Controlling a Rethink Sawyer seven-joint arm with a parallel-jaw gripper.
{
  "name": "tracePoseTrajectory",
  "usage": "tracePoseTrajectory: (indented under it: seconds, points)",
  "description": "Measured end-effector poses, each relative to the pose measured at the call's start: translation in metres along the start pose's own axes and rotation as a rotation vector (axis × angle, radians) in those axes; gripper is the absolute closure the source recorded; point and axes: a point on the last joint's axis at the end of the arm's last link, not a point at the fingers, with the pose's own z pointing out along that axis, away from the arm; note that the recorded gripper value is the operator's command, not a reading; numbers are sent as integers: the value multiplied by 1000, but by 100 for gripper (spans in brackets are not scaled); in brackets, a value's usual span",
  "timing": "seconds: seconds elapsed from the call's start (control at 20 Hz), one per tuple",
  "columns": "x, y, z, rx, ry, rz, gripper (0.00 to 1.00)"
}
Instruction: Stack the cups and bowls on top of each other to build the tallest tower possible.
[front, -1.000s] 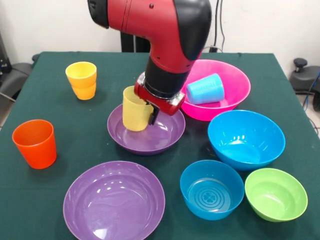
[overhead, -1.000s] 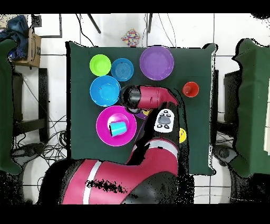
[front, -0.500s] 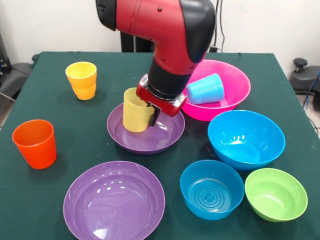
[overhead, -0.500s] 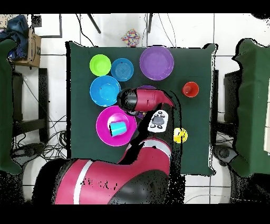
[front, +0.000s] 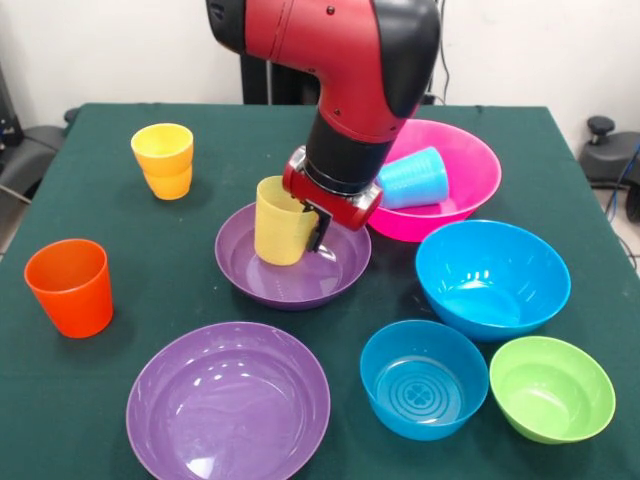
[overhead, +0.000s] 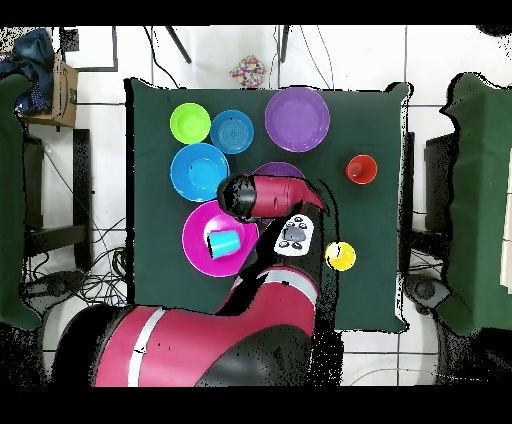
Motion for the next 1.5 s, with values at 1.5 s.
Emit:
tracePoseTrajectory:
  seconds: [1.5]
  points:
    - [-1,3,-5,-59,-1,107,100]
